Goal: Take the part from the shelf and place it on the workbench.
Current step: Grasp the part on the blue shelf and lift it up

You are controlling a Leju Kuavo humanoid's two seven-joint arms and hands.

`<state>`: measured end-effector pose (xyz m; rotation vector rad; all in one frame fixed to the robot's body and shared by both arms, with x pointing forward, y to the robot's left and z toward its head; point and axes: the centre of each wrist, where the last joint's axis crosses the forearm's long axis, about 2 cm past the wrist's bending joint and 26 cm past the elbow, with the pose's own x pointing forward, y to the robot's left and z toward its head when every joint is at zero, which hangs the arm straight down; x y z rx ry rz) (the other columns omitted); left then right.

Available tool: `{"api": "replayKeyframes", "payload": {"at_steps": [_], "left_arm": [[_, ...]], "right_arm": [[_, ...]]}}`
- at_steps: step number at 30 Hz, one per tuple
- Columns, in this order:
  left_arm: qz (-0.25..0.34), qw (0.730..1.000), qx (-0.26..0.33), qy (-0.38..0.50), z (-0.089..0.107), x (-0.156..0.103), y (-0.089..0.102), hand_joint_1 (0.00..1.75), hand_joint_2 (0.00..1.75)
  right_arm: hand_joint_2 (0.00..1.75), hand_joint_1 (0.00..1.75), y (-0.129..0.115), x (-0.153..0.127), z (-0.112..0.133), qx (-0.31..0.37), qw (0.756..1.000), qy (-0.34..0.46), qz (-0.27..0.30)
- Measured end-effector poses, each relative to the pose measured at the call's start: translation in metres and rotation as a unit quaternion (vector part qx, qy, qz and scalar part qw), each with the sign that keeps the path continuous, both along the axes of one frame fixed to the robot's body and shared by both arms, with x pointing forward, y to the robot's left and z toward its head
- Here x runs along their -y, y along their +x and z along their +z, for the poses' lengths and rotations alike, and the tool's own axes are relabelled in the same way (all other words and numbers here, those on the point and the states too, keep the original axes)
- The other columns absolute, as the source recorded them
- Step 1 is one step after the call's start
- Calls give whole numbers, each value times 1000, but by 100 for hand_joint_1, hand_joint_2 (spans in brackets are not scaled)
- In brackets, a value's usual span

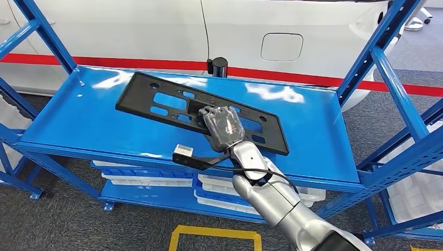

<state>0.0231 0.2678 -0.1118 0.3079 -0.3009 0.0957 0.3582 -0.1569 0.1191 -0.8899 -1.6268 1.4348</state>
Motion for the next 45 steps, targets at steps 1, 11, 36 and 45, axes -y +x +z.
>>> {"api": "replayKeyframes", "payload": {"at_steps": [1, 11, 36, 45], "left_arm": [[0, 1000, 1, 0, 0, 1, 0, 0, 175], [-16, 999, 28, 16, 0, 0, 0, 0, 175], [-24, 999, 39, -7, 0, -8, 2, 0, 175], [-25, 999, 41, -6, -1, -11, 2, 0, 175]], "right_arm": [[175, 175, 1, -2, 9, 14, 1000, 17, 4], [175, 175, -14, -2, 91, 156, 972, 168, 47], [175, 175, -70, 26, 135, -26, 745, 611, 265], [175, 175, -78, 37, 131, -15, 733, 625, 267]]}}
